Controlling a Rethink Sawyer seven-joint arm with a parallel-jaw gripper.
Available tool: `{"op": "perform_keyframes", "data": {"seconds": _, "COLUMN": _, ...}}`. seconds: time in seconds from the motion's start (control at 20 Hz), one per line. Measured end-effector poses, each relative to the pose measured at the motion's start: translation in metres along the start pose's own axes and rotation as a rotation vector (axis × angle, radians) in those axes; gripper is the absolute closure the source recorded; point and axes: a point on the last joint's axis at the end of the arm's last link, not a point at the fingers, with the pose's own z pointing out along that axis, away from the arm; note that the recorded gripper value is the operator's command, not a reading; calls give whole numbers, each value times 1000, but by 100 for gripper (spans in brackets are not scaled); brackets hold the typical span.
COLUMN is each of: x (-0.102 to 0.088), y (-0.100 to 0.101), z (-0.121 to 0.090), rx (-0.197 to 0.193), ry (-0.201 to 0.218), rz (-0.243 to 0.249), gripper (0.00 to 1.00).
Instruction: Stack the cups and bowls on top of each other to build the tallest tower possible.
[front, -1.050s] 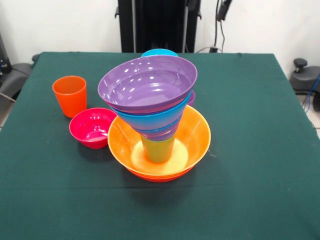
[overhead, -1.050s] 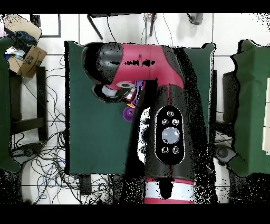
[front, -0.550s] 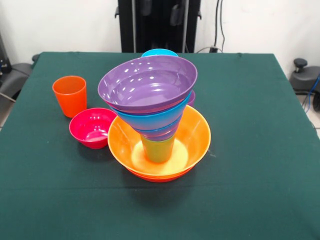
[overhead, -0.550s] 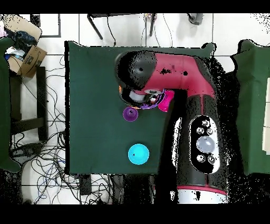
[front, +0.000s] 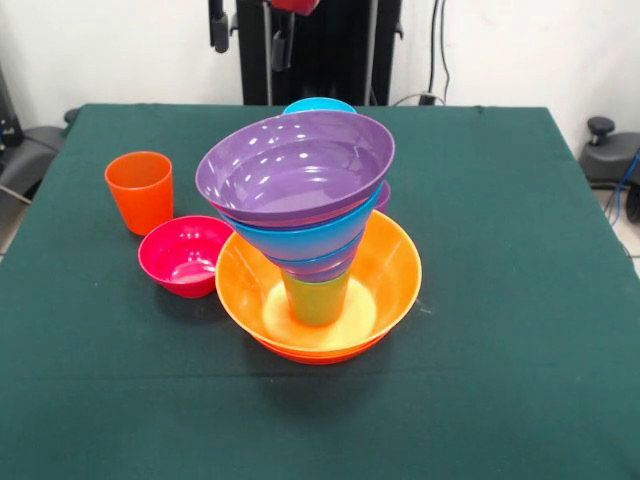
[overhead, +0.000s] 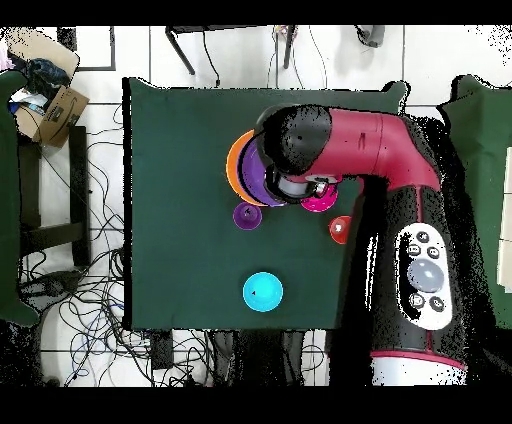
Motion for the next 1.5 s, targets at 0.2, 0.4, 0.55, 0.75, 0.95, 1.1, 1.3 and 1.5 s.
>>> {"op": "perform_keyframes", "data": {"seconds": 0.2, "x": -2, "y": 1, "z": 7, "rx": -2, "ry": -2, "rz": -15, "gripper": 0}}
{"op": "perform_keyframes", "data": {"seconds": 0.4, "x": -6, "y": 3, "z": 9, "rx": -12, "ry": -10, "rz": -28, "gripper": 0}}
{"op": "perform_keyframes", "data": {"seconds": 0.55, "x": -8, "y": 2, "z": 11, "rx": -15, "ry": -12, "rz": -42, "gripper": 0}}
{"op": "perform_keyframes", "data": {"seconds": 0.75, "x": -12, "y": -4, "z": 25, "rx": -13, "ry": 2, "rz": -66, "gripper": 0}}
{"op": "perform_keyframes", "data": {"seconds": 0.95, "x": -16, "y": -11, "z": 40, "rx": -13, "ry": 17, "rz": -89, "gripper": 0}}
{"op": "perform_keyframes", "data": {"seconds": 1.1, "x": -18, "y": -16, "z": 49, "rx": -17, "ry": 26, "rz": -112, "gripper": 0}}
{"op": "perform_keyframes", "data": {"seconds": 1.3, "x": -22, "y": -23, "z": 63, "rx": -27, "ry": 42, "rz": -142, "gripper": 0}}
{"op": "perform_keyframes", "data": {"seconds": 1.5, "x": -23, "y": -29, "z": 75, "rx": -27, "ry": 52, "rz": -168, "gripper": 0}}
